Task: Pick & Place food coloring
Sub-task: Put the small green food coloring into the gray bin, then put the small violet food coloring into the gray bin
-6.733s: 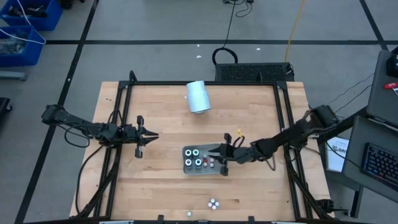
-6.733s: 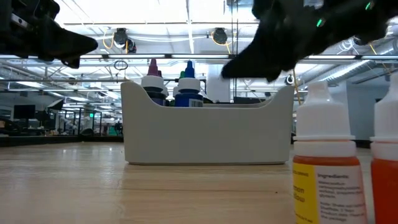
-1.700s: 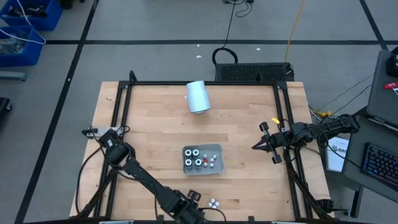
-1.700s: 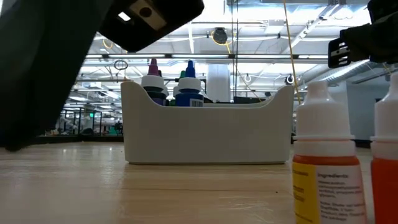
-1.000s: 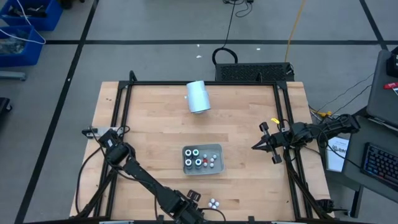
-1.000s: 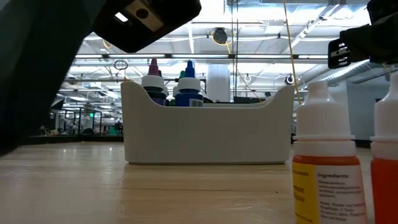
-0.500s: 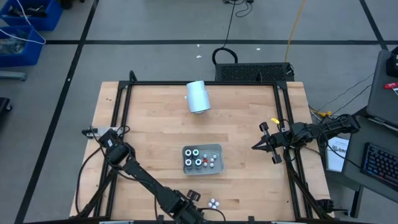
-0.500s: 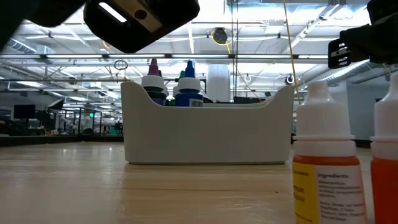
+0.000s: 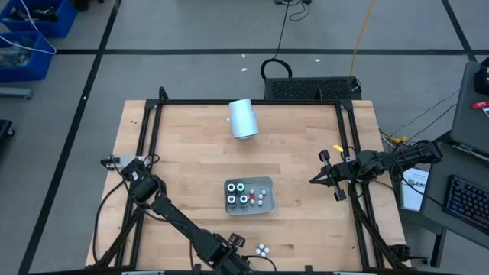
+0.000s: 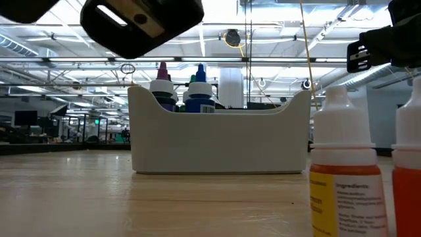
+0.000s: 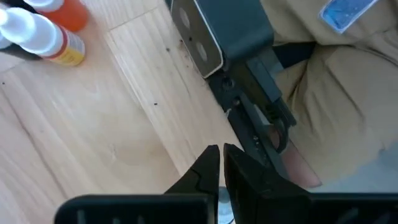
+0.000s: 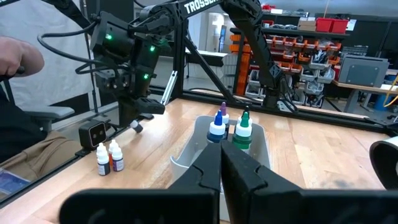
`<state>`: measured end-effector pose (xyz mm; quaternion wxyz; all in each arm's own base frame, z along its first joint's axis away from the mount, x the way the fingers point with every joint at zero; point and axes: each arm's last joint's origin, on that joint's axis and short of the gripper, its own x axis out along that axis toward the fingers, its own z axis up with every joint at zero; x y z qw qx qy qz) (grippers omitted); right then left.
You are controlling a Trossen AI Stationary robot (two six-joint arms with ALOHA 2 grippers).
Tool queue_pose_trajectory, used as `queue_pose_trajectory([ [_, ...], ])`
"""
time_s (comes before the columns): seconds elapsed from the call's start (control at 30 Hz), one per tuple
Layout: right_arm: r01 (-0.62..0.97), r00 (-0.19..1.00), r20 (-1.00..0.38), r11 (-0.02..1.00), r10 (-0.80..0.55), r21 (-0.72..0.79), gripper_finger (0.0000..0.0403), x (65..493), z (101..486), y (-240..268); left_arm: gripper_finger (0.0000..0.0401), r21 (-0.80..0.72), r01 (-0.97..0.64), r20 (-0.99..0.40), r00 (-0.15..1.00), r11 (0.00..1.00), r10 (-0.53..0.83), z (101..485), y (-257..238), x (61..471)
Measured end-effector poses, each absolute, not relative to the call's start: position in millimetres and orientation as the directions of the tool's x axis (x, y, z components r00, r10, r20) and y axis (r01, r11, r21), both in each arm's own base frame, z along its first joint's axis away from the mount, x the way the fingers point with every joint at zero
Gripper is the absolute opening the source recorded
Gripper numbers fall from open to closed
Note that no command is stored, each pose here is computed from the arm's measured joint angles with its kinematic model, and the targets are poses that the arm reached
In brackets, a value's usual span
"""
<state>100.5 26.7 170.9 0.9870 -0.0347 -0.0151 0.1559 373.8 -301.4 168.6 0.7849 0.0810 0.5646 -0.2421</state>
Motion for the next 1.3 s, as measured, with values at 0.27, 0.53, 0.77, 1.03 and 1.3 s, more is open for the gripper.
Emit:
queue_pose_trajectory([
  [0.27, -0.307, 0.951, 0.019, 0.949, 0.309, -0.073, 0.0000, 100.5, 170.8, 26.7, 0.0020, -0.082, 0.504, -0.914, 0.305, 0.860, -0.266, 173.1, -302.1, 375.6],
  [0.53, -0.307, 0.951, 0.018, 0.949, 0.309, -0.073, 0.0000, 100.5, 170.8, 26.7, 0.0004, 0.122, 0.503, -0.847, 0.502, 0.856, -0.174, 223.8, -294.0, 369.3],
  [0.77, -0.307, 0.951, 0.018, 0.949, 0.309, -0.066, 0.0000, 100.6, 170.8, 26.7, 0.0004, 0.214, 0.436, -0.748, 0.649, 0.874, -0.141, 277.7, -273.0, 366.7],
  [1.03, -0.308, 0.951, 0.007, 0.949, 0.309, -0.065, 0.0000, 100.6, 169.7, 26.7, 0.0031, 0.068, 0.422, -0.807, 0.556, 0.904, -0.199, 250.4, -266.5, 367.2],
  [1.3, -0.308, 0.951, 0.019, 0.949, 0.309, -0.066, 0.0000, 100.9, 170.9, 26.9, 0.0088, 0.009, 0.418, -0.794, 0.556, 0.909, -0.248, 196.5, -263.4, 364.7],
])
